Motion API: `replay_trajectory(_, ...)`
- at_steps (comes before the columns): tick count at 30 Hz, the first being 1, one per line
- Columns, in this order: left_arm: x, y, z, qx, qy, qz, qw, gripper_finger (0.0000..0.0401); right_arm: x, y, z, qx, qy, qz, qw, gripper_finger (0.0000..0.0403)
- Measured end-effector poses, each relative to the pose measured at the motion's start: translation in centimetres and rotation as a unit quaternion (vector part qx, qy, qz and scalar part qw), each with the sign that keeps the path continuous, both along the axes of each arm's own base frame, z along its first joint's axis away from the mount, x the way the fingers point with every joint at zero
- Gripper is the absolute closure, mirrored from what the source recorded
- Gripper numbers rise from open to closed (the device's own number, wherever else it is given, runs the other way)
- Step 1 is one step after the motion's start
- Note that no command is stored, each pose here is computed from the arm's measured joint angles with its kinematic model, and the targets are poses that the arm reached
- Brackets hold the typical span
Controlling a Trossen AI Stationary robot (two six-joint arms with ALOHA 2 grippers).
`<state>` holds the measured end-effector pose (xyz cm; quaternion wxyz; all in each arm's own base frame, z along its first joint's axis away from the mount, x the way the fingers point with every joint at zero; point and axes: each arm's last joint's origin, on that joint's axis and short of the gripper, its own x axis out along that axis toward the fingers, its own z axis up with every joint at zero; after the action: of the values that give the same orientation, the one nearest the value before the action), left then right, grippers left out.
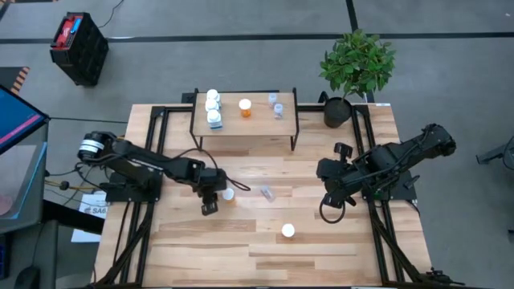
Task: Pick and place medicine bottles onto shelf by color
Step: Put the top orange pill bottle on the shelf aligned with the other orange pill bottle
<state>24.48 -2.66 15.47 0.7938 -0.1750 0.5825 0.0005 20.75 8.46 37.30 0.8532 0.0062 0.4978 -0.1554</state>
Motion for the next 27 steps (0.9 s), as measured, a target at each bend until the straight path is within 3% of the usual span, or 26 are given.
replay_trajectory(5, -0.2, 0.0, 1.4, 0.015, 0.048, -0.035, 0.998, 0.0338, 0.0, 0.0, 0.0, 0.000, -0.001, 0.000, 1.000, 0.0333)
replay_trajectory(14, -0.6, 0.1, 1.7, 0.027, 0.074, -0.064, 0.995, 0.0203, 0.0, 0.0, 0.0, 0.001, -0.001, 0.000, 1.000, 0.0333)
replay_trajectory(22, -0.1, 0.0, 1.9, 0.049, 0.036, -0.142, 0.988, 0.0099, 0.0, 0.0, 0.0, 0.001, -0.001, 0.000, 1.000, 0.0333)
replay_trajectory(27, 1.1, 0.1, 3.8, 0.094, 0.002, -0.163, 0.982, 0.0065, 0.0, 0.0, 0.0, 0.001, -0.001, 0.000, 1.000, 0.0333)
